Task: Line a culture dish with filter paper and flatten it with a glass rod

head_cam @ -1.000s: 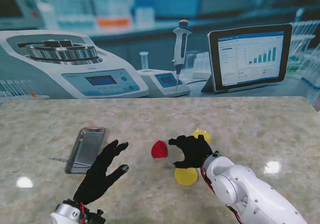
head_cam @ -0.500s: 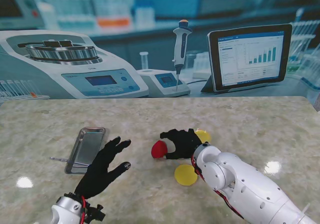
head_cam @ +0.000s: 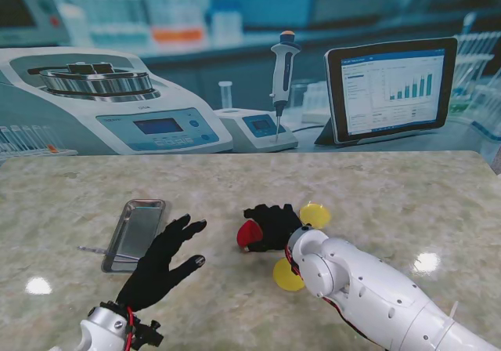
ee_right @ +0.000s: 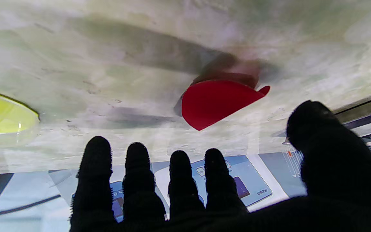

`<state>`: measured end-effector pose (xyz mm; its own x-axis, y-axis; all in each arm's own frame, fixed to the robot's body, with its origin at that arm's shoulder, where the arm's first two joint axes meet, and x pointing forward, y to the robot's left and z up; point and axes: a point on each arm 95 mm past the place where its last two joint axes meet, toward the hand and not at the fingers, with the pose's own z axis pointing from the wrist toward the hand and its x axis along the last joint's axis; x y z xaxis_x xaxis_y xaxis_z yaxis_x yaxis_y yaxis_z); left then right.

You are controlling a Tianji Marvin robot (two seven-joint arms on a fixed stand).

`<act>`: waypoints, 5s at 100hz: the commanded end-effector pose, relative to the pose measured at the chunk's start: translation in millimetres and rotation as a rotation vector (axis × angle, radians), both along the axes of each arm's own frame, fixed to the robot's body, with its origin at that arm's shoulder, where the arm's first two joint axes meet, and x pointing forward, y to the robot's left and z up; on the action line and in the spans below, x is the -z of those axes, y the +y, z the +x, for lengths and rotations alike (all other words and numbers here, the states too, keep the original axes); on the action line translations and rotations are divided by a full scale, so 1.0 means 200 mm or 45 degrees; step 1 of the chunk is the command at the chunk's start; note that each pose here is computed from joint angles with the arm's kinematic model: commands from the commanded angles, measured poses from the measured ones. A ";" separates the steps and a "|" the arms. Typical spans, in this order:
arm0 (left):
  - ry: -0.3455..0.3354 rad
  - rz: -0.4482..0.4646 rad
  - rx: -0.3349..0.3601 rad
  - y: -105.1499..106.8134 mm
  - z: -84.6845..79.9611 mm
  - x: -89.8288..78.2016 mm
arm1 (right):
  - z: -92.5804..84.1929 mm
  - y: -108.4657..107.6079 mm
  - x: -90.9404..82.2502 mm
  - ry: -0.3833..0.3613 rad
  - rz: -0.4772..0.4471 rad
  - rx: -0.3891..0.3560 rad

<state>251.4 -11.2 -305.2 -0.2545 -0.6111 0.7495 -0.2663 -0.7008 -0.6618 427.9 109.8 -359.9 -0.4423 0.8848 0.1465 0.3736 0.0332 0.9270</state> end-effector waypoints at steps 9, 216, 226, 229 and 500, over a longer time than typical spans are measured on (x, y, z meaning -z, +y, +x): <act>0.004 0.008 0.002 0.00 -0.01 0.01 | -0.02 0.02 0.05 0.009 -0.019 -0.004; 0.002 0.011 -0.021 0.03 -0.03 0.01 | 0.08 0.05 0.16 -0.167 0.066 0.050; 0.001 0.011 -0.021 0.03 -0.03 0.01 | 0.08 0.04 0.15 -0.187 0.091 0.061; 0.001 0.012 -0.022 0.03 -0.03 0.01 | 0.08 0.04 0.15 -0.195 0.100 0.064; -0.006 0.059 0.025 0.06 -0.05 0.02 | 0.37 -0.61 0.01 -0.451 -0.355 0.194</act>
<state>242.6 1.1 -308.6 -0.2708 -0.6391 0.7199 -0.2677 -0.6683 -0.6940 501.7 -13.3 -360.2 -0.2859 0.9270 -0.2427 0.0557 0.2689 0.9615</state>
